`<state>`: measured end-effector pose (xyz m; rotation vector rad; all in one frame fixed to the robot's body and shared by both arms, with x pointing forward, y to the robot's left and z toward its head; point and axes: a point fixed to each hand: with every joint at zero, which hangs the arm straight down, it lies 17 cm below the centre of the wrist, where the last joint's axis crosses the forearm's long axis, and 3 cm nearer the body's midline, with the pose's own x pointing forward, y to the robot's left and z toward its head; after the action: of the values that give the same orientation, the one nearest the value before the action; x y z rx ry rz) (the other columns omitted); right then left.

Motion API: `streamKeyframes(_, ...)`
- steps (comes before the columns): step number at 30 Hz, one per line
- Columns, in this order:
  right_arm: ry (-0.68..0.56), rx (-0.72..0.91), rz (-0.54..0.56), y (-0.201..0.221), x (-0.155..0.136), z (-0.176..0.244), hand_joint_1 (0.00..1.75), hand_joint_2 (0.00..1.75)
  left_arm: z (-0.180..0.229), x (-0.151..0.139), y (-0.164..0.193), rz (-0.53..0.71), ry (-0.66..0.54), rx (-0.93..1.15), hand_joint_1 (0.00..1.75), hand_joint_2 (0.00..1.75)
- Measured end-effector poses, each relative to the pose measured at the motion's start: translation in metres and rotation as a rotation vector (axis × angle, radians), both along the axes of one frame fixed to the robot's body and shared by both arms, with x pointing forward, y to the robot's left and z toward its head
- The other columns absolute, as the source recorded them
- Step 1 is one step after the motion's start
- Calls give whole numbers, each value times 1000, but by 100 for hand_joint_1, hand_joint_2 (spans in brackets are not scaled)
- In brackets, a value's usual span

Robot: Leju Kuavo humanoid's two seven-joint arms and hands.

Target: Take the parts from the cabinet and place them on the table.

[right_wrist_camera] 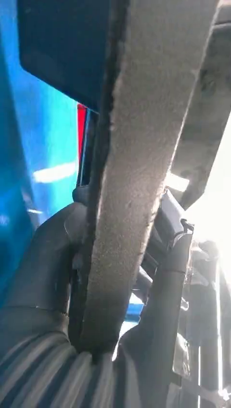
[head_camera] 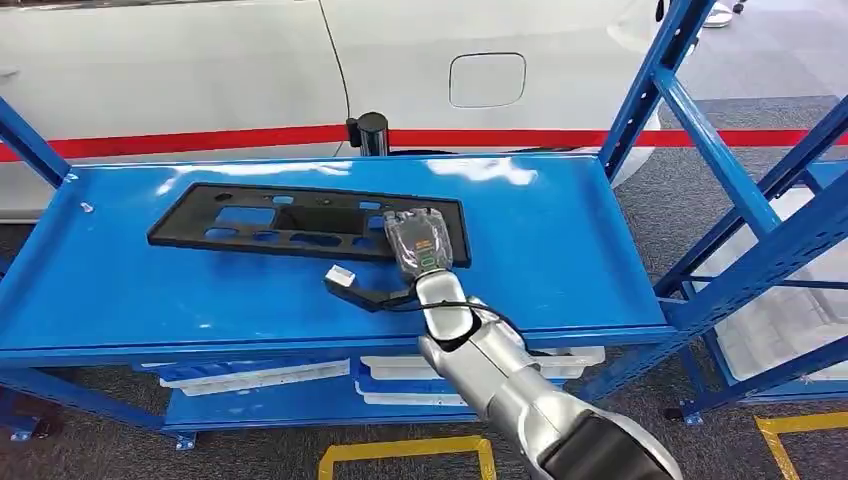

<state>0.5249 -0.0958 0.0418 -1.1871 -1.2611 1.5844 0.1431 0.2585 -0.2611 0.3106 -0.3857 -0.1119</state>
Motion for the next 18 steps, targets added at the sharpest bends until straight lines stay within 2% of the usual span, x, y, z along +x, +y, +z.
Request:
streamKeyframes(12,1,14,-4,0,1,2,175,175,0,1,-2,-3,-5,-9,0,0)
streamKeyframes(13,5,23,8,2,1,2,175,175,0,2,-4,-17,-9,-15,0,175)
streamKeyframes(18,29,123,82,22,-2,11,175,175,1,8,-4,-48,-4,-3,0,175)
